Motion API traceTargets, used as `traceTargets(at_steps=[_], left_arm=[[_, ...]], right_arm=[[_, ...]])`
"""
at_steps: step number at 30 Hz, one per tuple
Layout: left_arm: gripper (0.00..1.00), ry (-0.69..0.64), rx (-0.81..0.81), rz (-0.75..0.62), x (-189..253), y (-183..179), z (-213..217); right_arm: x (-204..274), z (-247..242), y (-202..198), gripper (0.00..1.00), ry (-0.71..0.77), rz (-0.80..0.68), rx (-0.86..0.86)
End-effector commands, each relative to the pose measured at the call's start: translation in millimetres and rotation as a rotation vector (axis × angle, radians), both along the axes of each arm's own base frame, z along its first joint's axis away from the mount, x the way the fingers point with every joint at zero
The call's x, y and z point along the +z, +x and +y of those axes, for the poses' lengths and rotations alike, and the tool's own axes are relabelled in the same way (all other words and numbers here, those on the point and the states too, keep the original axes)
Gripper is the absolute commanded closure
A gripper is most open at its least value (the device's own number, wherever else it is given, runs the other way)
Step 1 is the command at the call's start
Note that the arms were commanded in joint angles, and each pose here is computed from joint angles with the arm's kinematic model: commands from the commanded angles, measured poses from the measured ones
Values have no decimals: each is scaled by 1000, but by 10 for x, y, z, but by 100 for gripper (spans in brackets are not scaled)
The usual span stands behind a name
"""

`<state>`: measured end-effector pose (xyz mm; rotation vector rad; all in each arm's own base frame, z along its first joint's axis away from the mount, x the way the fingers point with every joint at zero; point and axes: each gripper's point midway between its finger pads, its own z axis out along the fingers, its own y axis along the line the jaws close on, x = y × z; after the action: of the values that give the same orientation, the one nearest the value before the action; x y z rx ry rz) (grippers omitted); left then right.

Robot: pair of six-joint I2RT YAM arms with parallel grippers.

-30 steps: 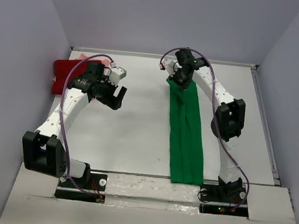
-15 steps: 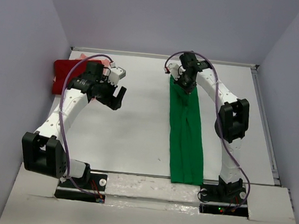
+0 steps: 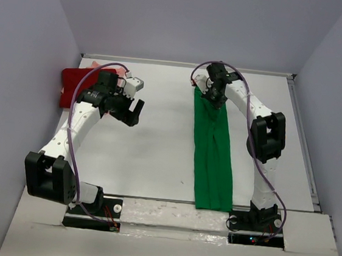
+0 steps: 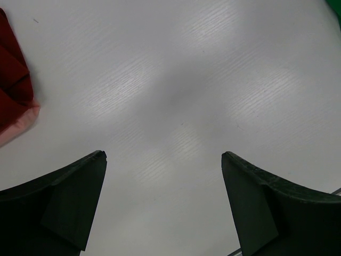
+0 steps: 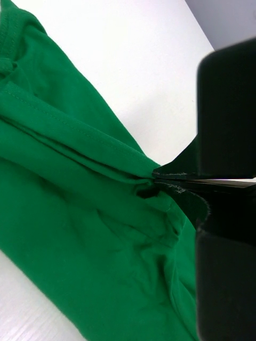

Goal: Fold and stack the t-shirts
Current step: Rotate the tshirt 90 degrees

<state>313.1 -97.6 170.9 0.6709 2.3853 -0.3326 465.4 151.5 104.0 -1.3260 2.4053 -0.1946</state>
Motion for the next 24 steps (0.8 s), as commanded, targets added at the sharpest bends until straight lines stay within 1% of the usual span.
traceTargets(at_steps=[1,2,7,14,19,24], left_arm=[[1,-25,-2,-32,105,-52,-6],[1,-25,-1,-31,99,-53,-1],[1,-28,-1,-30,107,-60,-6],[1,-30,-3,-30,103,-63,-5],[1,-35,-6,-28,102,-49,-15],[1,-38,-8,-24,97,-55,-25]], right_arm=[[177,-120,69,100,-26,-78,-29],[159,-193,101,100,-43,-88,-44],[24,-250,96,100,-75,-81,-57],[-134,-504,157,100,-145,-82,-141],[-205,-635,81,100,-186,-62,-164],[-335,-674,19,100,-182,-27,-174]])
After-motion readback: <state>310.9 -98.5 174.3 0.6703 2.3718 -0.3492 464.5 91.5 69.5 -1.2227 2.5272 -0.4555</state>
